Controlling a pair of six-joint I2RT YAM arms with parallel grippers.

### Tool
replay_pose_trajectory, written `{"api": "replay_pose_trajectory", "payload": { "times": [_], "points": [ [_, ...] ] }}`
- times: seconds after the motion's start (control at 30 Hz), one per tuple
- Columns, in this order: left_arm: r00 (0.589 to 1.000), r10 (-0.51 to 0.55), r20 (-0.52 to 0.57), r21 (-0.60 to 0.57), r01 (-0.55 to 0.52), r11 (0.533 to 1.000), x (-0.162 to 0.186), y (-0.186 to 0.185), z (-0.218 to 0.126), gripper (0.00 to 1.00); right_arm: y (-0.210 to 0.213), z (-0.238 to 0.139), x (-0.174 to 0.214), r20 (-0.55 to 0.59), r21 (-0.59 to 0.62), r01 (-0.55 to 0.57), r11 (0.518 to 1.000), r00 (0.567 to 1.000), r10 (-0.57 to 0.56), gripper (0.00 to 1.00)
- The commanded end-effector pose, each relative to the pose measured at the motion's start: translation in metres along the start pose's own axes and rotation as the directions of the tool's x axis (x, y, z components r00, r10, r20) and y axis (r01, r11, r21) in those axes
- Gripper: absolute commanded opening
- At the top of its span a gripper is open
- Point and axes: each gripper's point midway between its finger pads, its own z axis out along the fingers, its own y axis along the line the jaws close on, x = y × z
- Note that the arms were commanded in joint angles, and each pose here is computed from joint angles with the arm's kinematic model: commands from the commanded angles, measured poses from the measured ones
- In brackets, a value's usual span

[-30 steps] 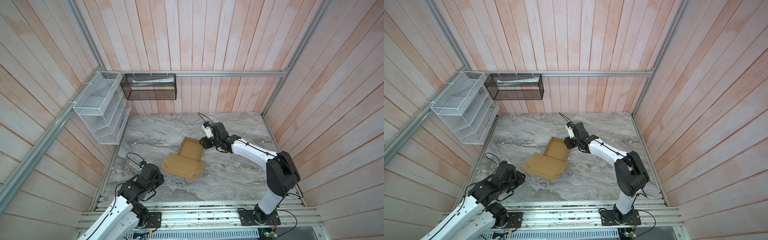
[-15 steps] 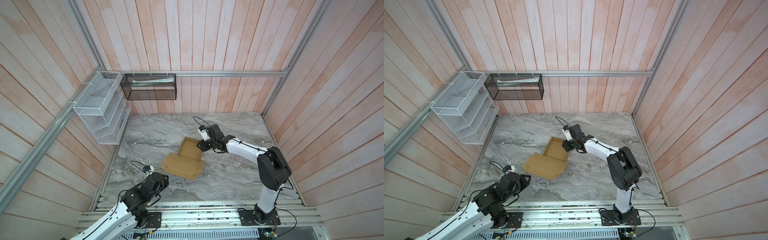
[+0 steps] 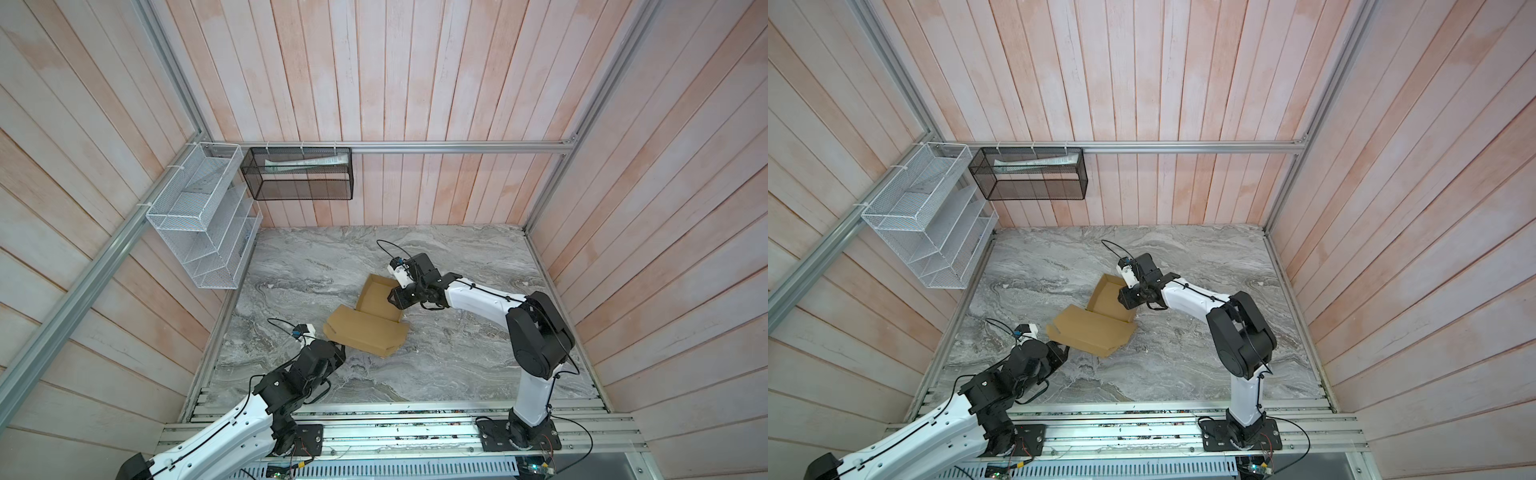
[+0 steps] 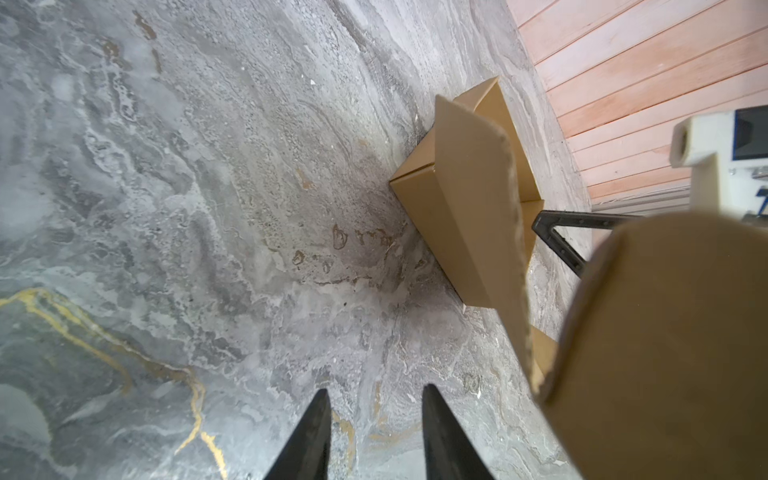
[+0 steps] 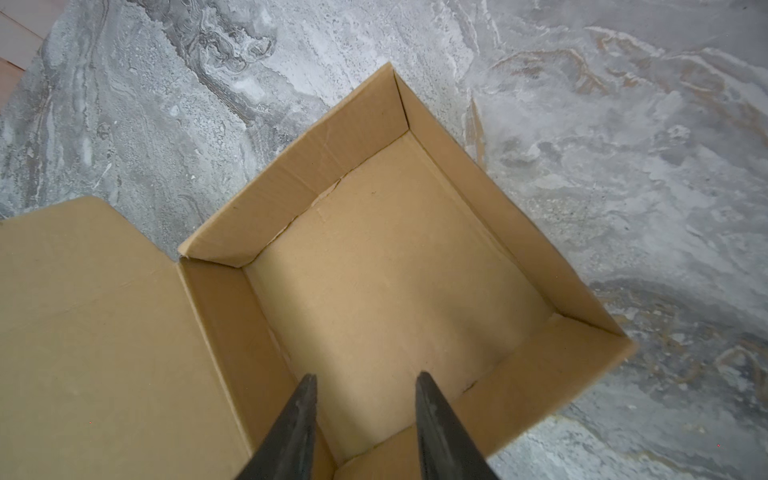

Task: Fold the paper box

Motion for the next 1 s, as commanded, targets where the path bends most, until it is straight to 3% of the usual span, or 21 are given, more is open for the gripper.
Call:
{"api": "replay_pose_trajectory", "payload": {
  "times": [0.0, 0.5, 0.97],
  "points": [
    [1.000, 0.012, 0.027, 0.057, -0.014, 0.998, -0.005, -0.014, 0.002, 0.38, 0.011, 0.007, 0.015, -0.044, -0.036, -0.006, 0.999, 0.999, 0.005, 0.41],
    [0.994, 0.059, 0.091, 0.092, -0.067, 0.993, -0.025, -0.044, 0.008, 0.42, 0.044, 0.007, 0.035, -0.078, -0.097, 0.005, 0.995, 0.997, -0.013, 0.40],
    [0.990, 0.067, 0.122, 0.111, -0.081, 0.990, -0.062, -0.052, 0.035, 0.43, 0.072, -0.005, 0.025, -0.038, -0.141, 0.009, 0.990, 0.999, -0.014, 0.39]
  ]
}}
